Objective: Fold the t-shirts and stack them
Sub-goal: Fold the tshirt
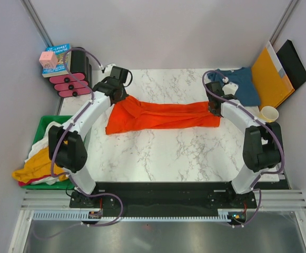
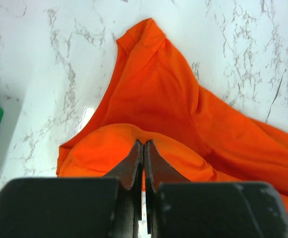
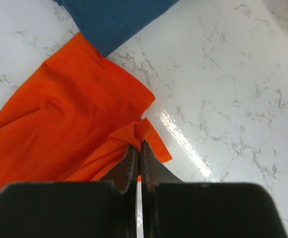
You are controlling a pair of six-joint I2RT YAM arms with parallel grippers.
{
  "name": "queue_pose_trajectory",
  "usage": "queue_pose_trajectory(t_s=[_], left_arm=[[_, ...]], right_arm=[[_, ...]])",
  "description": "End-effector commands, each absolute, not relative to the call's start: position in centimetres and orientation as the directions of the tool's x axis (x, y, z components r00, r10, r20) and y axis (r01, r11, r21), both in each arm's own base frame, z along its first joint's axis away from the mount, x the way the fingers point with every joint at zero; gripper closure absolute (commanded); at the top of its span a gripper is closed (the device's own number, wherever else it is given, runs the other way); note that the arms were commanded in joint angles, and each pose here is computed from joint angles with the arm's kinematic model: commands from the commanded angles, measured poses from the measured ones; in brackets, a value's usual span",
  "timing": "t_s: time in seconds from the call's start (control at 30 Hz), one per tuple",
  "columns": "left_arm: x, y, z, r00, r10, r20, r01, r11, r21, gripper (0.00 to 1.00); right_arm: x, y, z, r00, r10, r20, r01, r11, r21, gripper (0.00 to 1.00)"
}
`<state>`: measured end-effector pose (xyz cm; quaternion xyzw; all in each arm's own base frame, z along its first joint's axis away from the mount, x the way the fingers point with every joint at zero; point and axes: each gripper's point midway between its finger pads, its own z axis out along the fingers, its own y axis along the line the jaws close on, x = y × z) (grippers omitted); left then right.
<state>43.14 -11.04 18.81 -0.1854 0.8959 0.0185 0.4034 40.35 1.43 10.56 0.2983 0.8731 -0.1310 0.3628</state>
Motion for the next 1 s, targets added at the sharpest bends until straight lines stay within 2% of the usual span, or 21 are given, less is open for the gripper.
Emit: queue_pose_trajectory(t_s=[0.0, 0.17, 0.63, 0.67, 0.77, 0.8, 0.9, 0.97], left_arm=[[46.3, -10.9, 18.9, -0.586, -0.270, -0.764, -0.340, 0.938, -0.070, 0.98], [48.0, -11.4, 16.1, -0.625, -0.257, -0.737, -0.337, 0.940, -0.042, 0.98], [51.4, -11.6, 15.0, -0.622, -0.241, -0.745, -0.341, 0.940, -0.019, 0.98], [51.5, -11.5, 15.4, -0.617, -0.242, -0.749, -0.345, 0.939, -0.020, 0.98], [51.3, -11.3, 16.0, -0.607, -0.269, -0.748, -0.371, 0.928, -0.032, 0.78], [51.0, -11.6, 16.1, -0.609, -0.277, -0.743, -0.366, 0.930, -0.047, 0.70], [49.6, -11.5, 17.2, -0.594, -0.312, -0.741, -0.378, 0.922, -0.085, 0.59], [48.1, -11.6, 17.5, -0.599, -0.317, -0.736, -0.373, 0.923, -0.094, 0.58]], right_arm=[[42.3, 0.7, 10.0, -0.543, 0.418, -0.728, 0.638, 0.769, -0.034, 1.00], [43.6, 1.1, 8.5, -0.557, 0.415, -0.720, 0.632, 0.773, -0.043, 1.00], [46.0, 1.4, 6.6, -0.572, 0.409, -0.711, 0.621, 0.783, -0.049, 0.98], [46.2, 1.5, 6.9, -0.563, 0.410, -0.718, 0.618, 0.785, -0.037, 0.85], [46.7, 1.8, 8.5, -0.523, 0.411, -0.747, 0.602, 0.798, 0.017, 0.63], [46.7, 1.8, 9.2, -0.512, 0.408, -0.756, 0.600, 0.800, 0.026, 0.58], [45.7, 1.7, 11.1, -0.489, 0.405, -0.772, 0.593, 0.804, 0.046, 0.41], [44.1, 1.6, 11.9, -0.483, 0.410, -0.774, 0.589, 0.806, 0.059, 0.36]])
